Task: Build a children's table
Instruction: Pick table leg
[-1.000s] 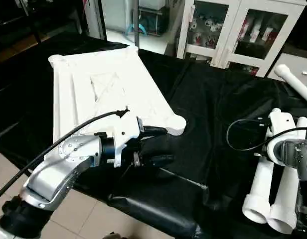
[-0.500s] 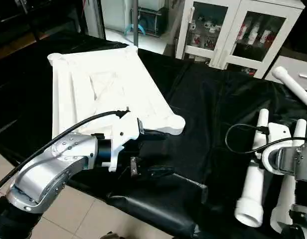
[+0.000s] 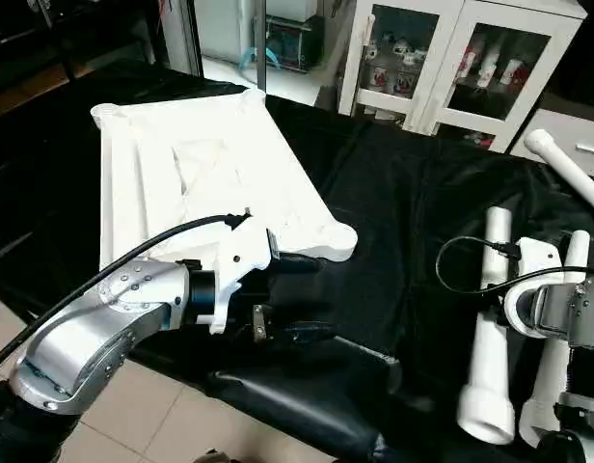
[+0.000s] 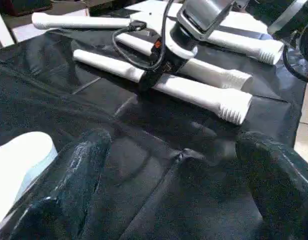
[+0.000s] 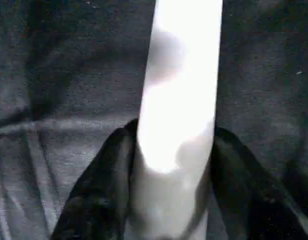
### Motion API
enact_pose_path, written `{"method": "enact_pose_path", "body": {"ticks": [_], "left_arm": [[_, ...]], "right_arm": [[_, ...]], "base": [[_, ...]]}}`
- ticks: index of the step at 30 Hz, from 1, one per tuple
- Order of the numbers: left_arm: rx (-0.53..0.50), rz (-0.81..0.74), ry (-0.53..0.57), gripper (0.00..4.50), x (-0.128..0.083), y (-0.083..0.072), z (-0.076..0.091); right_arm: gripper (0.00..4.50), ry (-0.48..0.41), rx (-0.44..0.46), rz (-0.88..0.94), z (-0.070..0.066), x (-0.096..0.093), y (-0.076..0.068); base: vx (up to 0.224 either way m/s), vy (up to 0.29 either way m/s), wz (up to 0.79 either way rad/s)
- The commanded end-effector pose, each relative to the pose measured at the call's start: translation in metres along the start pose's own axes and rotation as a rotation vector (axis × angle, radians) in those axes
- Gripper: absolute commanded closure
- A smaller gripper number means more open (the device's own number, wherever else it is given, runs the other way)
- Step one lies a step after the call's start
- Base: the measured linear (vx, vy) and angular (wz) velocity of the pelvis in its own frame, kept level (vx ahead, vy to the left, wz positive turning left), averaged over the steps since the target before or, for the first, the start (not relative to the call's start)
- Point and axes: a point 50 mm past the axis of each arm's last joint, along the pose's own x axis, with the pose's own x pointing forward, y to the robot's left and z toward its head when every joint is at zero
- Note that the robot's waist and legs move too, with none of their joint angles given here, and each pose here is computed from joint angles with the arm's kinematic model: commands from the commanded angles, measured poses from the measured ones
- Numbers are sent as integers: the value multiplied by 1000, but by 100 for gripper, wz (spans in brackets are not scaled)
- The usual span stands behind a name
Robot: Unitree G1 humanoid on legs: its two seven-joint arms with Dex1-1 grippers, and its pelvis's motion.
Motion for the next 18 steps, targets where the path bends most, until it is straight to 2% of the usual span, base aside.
{"method": "enact_pose_path", "body": {"ticks": [1, 3, 4, 7, 10, 12, 13, 15, 16, 17, 18], "left_arm": [[33, 25, 8, 0, -3, 3, 6], [42, 44, 23, 0, -5, 6, 4], [41, 75, 20, 0, -7, 11, 4], [32, 131, 4, 0, -10, 19, 6], [-15, 246, -88, 0, -11, 37, 16], [-86, 341, -211, 0, -8, 53, 31], [-86, 341, -211, 0, -8, 53, 31], [-177, 401, -322, 0, -4, 66, 45], [-189, 405, -331, 0, -3, 67, 46], [-296, 397, -401, 0, 6, 74, 54], [-350, 368, -430, 0, 12, 75, 58]], "right_arm": [[263, -18, 16, 23, 6, -3, 3], [271, -35, 20, 37, 9, -4, 5], [277, -103, 26, 85, 17, -8, 12], [282, -195, 45, 179, 33, -20, 27], [284, -319, 3, 316, 61, -47, 50], [284, -407, -61, 473, 76, -68, 70], [284, -407, -61, 473, 76, -68, 70], [284, -493, -111, 682, 87, -90, 92], [284, -500, -112, 707, 87, -92, 94], [284, -542, -110, 919, 91, -107, 112], [284, -552, -105, 1017, 91, -114, 119]], "base": [[0, 0, 0], [0, 0, 0], [0, 0, 0], [0, 0, 0], [0, 0, 0], [0, 0, 0], [0, 0, 0], [0, 0, 0], [0, 0, 0], [0, 0, 0], [0, 0, 0]]}}
